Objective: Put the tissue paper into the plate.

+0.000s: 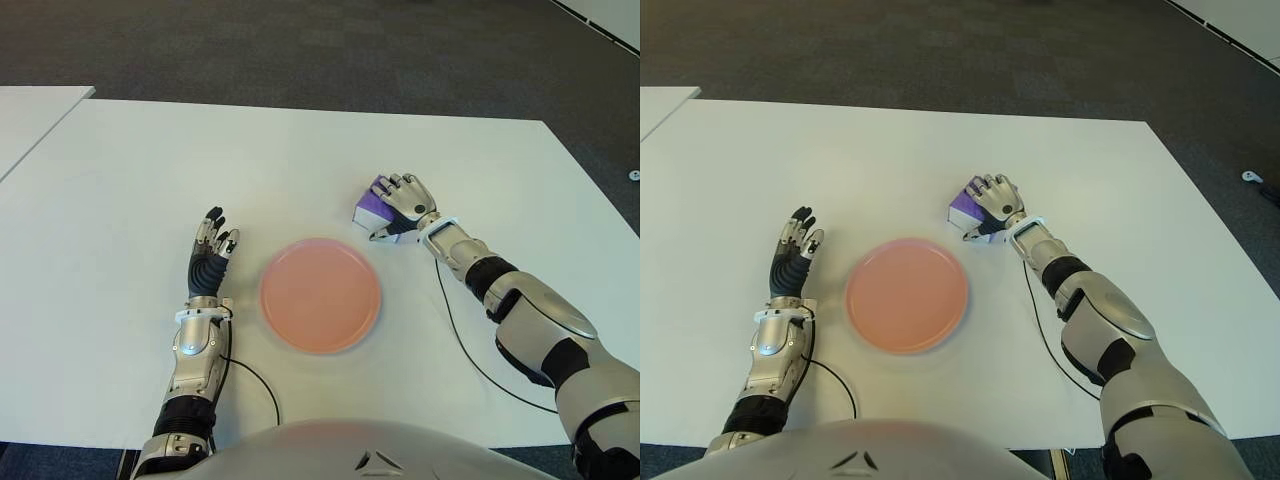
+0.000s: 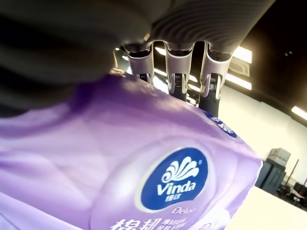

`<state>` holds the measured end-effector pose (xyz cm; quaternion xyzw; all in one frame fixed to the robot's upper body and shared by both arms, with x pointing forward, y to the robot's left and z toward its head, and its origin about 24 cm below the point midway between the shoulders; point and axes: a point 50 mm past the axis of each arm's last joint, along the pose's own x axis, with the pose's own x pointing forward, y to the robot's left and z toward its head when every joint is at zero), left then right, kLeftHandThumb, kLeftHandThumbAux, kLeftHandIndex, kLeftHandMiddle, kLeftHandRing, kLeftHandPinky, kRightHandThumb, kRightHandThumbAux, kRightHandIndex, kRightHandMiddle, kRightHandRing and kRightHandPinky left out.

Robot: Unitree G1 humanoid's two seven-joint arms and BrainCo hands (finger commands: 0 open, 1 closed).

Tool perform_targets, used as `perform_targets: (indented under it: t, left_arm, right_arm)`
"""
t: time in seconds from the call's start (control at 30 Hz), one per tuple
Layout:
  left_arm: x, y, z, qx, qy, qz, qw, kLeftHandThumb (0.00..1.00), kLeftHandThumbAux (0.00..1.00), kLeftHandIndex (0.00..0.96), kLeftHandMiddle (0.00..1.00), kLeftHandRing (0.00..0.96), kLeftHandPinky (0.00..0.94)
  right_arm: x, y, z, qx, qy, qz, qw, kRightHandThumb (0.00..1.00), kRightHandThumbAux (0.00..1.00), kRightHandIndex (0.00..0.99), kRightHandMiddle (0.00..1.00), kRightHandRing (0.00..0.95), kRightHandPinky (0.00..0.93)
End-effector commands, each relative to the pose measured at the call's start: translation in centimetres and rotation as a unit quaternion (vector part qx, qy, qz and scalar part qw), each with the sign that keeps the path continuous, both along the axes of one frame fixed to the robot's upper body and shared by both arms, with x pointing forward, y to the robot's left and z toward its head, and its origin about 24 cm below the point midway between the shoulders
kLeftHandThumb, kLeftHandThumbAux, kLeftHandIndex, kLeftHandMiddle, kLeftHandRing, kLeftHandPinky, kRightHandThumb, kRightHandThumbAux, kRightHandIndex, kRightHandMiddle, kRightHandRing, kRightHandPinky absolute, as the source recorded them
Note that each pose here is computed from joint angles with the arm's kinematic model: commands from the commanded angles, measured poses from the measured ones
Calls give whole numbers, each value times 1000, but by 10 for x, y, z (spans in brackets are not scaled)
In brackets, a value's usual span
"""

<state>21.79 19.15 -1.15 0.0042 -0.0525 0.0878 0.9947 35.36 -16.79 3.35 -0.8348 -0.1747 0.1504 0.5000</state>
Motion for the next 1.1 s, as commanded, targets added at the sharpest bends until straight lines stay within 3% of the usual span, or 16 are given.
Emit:
perform_targets:
  t: [0.03, 0.3, 0.37, 0.53, 1.1]
  left_arm:
    - [-22, -4, -24, -7, 60, 2, 998, 0, 484, 0, 0, 0, 0]
    - [-24, -2, -24, -5, 64, 4, 998, 0, 481, 0, 0, 0, 0]
    - [-25, -1, -25, -6, 65, 7, 998, 0, 481, 0, 0, 0, 0]
    - [-27, 0, -25, -7, 66, 14, 998, 0, 485, 0, 0, 0, 0]
    - [-32, 4, -27, 1, 68, 24, 997, 0, 484, 0, 0, 0, 0]
  right_arm:
    - [-81, -28, -101, -22, 258, -62, 964, 941, 661, 377, 483, 525, 707]
    - [-83, -25, -104, 51, 289, -114, 949, 950, 662, 376, 495, 535, 791]
    - [-84, -25, -105, 59, 299, -120, 945, 892, 673, 387, 518, 704, 809]
    - [-91, -17, -115, 63, 323, -131, 935, 859, 679, 394, 531, 809, 820]
    - [-98, -17, -119, 106, 344, -131, 924, 855, 679, 398, 533, 842, 803]
